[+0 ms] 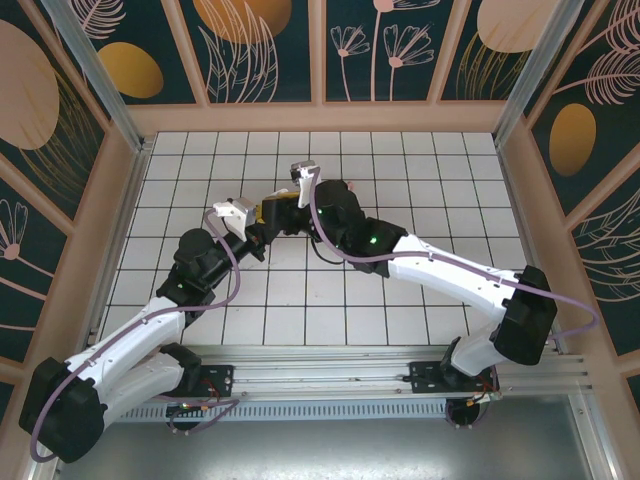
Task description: Insert the wireless bluetooth earbuds into the charging case
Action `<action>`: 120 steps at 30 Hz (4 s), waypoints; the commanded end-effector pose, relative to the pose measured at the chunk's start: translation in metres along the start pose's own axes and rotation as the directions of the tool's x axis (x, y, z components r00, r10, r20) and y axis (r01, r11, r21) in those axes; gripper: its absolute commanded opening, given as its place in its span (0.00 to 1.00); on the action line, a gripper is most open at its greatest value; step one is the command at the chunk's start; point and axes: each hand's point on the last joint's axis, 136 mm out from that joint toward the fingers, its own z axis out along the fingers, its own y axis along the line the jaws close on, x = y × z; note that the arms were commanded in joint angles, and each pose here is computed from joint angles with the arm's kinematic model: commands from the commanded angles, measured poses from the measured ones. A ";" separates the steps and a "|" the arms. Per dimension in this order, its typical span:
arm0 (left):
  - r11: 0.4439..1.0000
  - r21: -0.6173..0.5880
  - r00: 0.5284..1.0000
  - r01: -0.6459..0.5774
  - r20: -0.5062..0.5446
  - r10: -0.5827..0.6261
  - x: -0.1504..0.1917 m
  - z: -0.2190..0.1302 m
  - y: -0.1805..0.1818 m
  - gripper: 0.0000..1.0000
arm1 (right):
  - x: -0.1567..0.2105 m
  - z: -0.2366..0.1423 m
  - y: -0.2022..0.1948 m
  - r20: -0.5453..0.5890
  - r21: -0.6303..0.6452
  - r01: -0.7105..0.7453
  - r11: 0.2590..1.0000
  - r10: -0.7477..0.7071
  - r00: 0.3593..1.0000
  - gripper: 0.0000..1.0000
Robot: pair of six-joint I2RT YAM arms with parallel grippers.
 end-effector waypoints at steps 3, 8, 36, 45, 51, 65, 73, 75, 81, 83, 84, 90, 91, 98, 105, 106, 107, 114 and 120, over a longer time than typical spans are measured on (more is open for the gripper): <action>0.998 0.059 0.996 -0.014 0.085 0.009 -0.026 -0.003 -0.013 0.00 | 0.001 0.005 -0.017 -0.029 0.107 -0.039 0.994 0.042 0.999 0.50; 0.998 0.066 0.998 0.000 0.056 -0.004 -0.019 0.000 -0.013 0.00 | -0.012 -0.003 -0.005 -0.009 0.065 -0.053 0.996 0.054 0.998 0.50; 0.959 0.280 0.998 0.049 -0.045 -0.038 -0.008 0.003 -0.049 0.00 | -0.048 -0.051 -0.042 -0.161 -0.024 -0.124 0.992 0.119 0.980 0.53; 0.940 0.330 0.996 0.084 -0.047 -0.072 -0.011 0.005 -0.056 0.00 | -0.019 -0.036 -0.040 -0.286 -0.099 -0.185 0.978 0.150 0.946 0.58; 0.932 0.350 0.996 0.091 -0.053 -0.077 -0.013 0.006 -0.060 0.00 | -0.008 -0.030 -0.039 -0.348 -0.123 -0.212 0.970 0.158 0.924 0.59; 0.944 0.302 0.989 0.130 -0.112 -0.101 0.004 0.016 -0.050 0.00 | -0.003 -0.036 -0.021 -0.407 -0.220 -0.214 0.952 0.110 0.907 0.58; 0.947 0.259 0.974 0.191 -0.171 -0.150 0.024 0.023 -0.042 0.00 | -0.023 -0.074 -0.003 -0.311 -0.308 -0.108 0.945 0.007 0.950 0.58; 0.947 0.255 0.973 0.197 -0.173 -0.156 0.025 0.023 -0.041 0.00 | -0.027 -0.085 -0.002 -0.284 -0.313 -0.087 0.946 -0.006 0.959 0.59; 0.957 0.199 0.966 0.213 -0.190 -0.175 0.028 0.030 -0.031 0.00 | -0.040 -0.100 -0.053 -0.176 -0.090 -0.090 0.992 0.073 0.982 0.62; 0.965 0.130 0.957 0.226 -0.217 -0.195 0.034 0.037 -0.020 0.00 | -0.038 -0.103 -0.088 -0.145 0.053 -0.121 0.991 0.127 0.981 0.63; 0.967 0.111 0.951 0.230 -0.239 -0.199 0.039 0.042 -0.016 0.00 | -0.034 -0.105 -0.107 -0.135 0.123 -0.144 0.982 0.160 0.978 0.63; 0.971 -0.025 0.905 0.238 -0.356 -0.231 0.061 0.080 0.010 0.00 | 0.014 -0.121 -0.210 -0.131 0.416 -0.294 0.860 0.376 0.917 0.63; 0.971 -0.042 0.896 0.237 -0.376 -0.235 0.066 0.089 0.015 0.00 | 0.025 -0.124 -0.223 -0.138 0.448 -0.307 0.840 0.404 0.904 0.63; 0.956 -0.097 0.823 0.277 -0.489 -0.288 0.106 0.152 0.034 0.00 | 0.092 -0.137 -0.282 -0.229 0.614 -0.279 0.739 0.504 0.832 0.63; 0.945 -0.131 0.741 0.299 -0.592 -0.316 0.162 0.195 0.048 0.00 | 0.137 -0.143 -0.306 -0.309 0.682 -0.196 0.704 0.521 0.796 0.62; 0.942 -0.127 0.726 0.310 -0.609 -0.321 0.170 0.199 0.047 0.01 | 0.141 -0.143 -0.307 -0.323 0.681 -0.184 0.709 0.516 0.793 0.62; 0.940 -0.127 0.716 0.318 -0.618 -0.325 0.175 0.203 0.048 0.01 | 0.145 -0.143 -0.308 -0.333 0.678 -0.177 0.713 0.513 0.791 0.62; 0.926 -0.153 0.645 0.345 -0.678 -0.352 0.215 0.214 0.058 0.08 | 0.168 -0.140 -0.316 -0.390 0.672 -0.147 0.726 0.515 0.763 0.61; 0.896 -0.238 0.593 0.374 -0.682 -0.429 0.234 0.209 0.080 0.09 | 0.177 -0.135 -0.315 -0.435 0.650 -0.115 0.751 0.493 0.753 0.60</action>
